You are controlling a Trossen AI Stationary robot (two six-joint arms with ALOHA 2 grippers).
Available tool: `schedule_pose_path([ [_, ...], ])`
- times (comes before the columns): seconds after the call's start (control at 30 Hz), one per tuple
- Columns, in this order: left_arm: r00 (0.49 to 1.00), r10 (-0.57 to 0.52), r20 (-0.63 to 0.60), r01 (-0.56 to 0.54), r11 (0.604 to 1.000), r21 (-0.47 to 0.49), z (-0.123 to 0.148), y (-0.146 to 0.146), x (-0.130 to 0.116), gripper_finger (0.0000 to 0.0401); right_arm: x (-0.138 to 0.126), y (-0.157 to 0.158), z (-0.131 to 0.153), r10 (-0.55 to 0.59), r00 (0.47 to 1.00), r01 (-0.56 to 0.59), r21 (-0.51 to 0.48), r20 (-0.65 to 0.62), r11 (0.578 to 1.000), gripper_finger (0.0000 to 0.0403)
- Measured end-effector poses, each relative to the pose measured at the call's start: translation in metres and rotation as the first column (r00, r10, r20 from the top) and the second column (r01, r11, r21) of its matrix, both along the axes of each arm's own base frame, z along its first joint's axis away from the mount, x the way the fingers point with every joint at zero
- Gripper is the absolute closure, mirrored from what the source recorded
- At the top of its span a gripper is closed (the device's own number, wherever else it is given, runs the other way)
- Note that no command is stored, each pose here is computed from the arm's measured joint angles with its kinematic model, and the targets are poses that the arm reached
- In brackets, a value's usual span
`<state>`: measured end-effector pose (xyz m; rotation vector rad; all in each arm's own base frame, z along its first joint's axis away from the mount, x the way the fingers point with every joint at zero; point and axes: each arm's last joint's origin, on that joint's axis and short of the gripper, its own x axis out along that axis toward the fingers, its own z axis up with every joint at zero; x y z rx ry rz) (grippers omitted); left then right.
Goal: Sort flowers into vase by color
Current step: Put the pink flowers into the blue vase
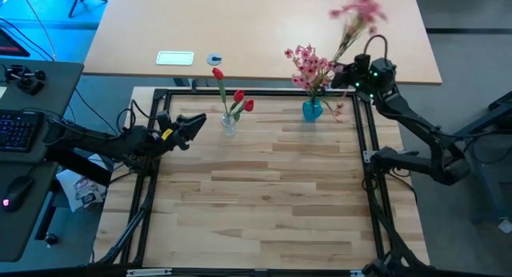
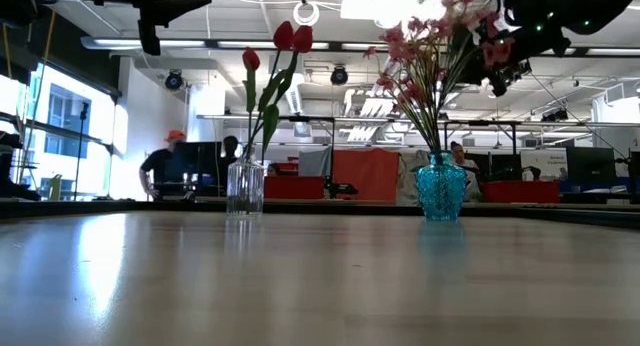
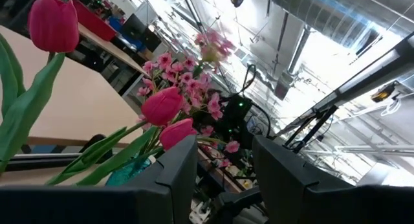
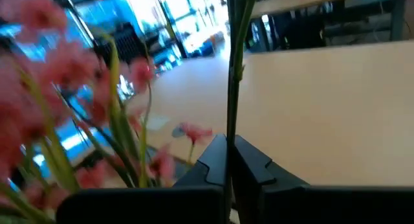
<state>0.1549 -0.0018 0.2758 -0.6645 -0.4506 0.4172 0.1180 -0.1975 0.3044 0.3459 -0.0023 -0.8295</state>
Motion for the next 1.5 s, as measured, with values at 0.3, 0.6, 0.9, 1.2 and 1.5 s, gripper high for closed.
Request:
schedule_pose_path([
  [0.3,1.0,-0.001,-0.001,0.001,1.0,0.001,0.0,0.0,0.0,0.0265,-0.005,0.016,-0.001,0.11,0.993,-0.107,0.076,-0.037,0.991,0.0403],
  [0.6,1.0,0.017,-0.006,-0.017,1.0,0.003,0.0,0.0,0.0,0.0265,-0.007,0.02,0.001,0.132,0.989,-0.129,0.052,-0.061,0.99,0.0403],
  [0.9,1.0,0.023,-0.007,-0.023,1.0,0.002,0.0,0.001,0.0,0.0265,-0.006,0.019,-0.002,0.127,0.986,-0.125,0.026,-0.113,0.992,0.0403],
  [1.2,1.0,0.02,-0.009,-0.02,1.0,0.006,0.0,0.0,0.0,0.0265,0.012,0.012,-0.011,0.187,0.972,-0.187,0.013,-0.145,0.982,0.0403],
  [1.5,0.999,0.024,-0.02,-0.024,0.999,0.025,0.0,0.0,0.0,0.0265,0.011,0.01,-0.014,0.149,0.963,-0.156,-0.015,-0.223,0.988,0.0403],
])
